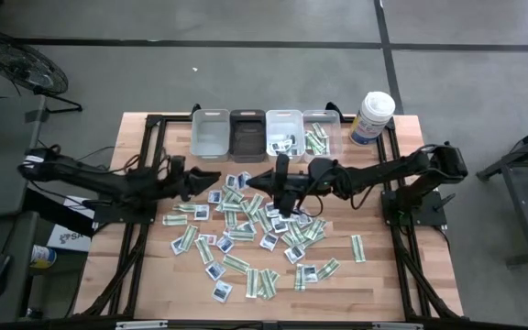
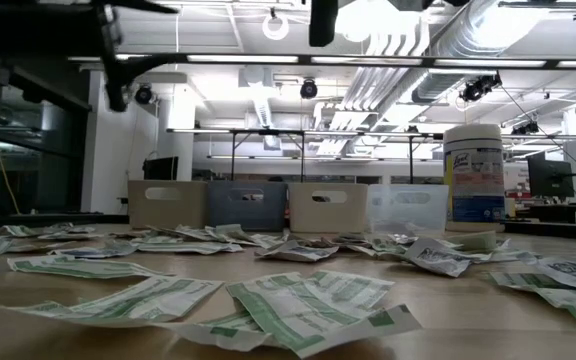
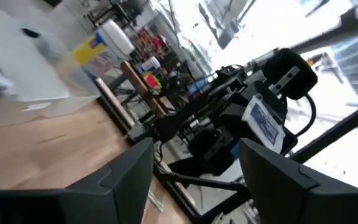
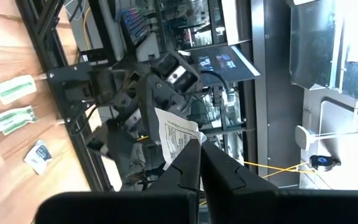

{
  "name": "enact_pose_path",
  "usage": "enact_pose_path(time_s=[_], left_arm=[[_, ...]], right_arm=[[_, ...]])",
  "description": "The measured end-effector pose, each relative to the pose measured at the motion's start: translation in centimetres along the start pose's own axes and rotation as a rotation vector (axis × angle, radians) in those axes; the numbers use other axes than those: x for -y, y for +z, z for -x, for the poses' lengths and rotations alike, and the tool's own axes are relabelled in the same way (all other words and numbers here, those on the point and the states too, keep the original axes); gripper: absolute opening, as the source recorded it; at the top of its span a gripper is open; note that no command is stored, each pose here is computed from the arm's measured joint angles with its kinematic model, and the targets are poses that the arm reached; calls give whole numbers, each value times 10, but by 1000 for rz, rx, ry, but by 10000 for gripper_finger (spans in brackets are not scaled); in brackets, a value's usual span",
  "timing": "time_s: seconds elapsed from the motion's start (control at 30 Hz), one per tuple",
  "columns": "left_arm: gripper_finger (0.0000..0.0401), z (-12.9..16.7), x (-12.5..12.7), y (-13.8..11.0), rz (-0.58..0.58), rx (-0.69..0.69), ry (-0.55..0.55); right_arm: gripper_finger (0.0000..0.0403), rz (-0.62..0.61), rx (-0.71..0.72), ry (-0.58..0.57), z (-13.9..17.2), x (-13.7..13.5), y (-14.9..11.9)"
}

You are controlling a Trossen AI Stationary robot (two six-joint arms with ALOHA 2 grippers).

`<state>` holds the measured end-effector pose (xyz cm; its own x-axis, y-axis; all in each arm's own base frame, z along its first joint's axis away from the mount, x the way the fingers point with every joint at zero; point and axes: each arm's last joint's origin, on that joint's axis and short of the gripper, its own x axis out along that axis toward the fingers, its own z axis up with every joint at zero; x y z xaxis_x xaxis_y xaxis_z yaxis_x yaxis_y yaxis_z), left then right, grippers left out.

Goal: Pick & Place First Aid Supplies
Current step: Put the blue alcohol pad into the black bin

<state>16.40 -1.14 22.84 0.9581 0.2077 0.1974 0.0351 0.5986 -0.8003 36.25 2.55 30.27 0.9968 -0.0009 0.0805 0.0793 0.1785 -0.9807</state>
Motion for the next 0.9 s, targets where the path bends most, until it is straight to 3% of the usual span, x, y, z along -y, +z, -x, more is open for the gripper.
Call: enact_pose_path(time_s=[0.2,0.37,0.5,0.9], left_arm=[[216,-40,20,23,-74,-101,-168],[215,-51,34,38,-106,-128,-274],[215,-52,31,40,-94,-139,-261],[215,-53,28,39,-35,-170,-240]], right_arm=[[0,58,-15,-10,0,1,0],[0,92,-28,-43,2,8,1],[0,118,-23,-89,3,13,2],[0,128,43,-71,3,11,3]])
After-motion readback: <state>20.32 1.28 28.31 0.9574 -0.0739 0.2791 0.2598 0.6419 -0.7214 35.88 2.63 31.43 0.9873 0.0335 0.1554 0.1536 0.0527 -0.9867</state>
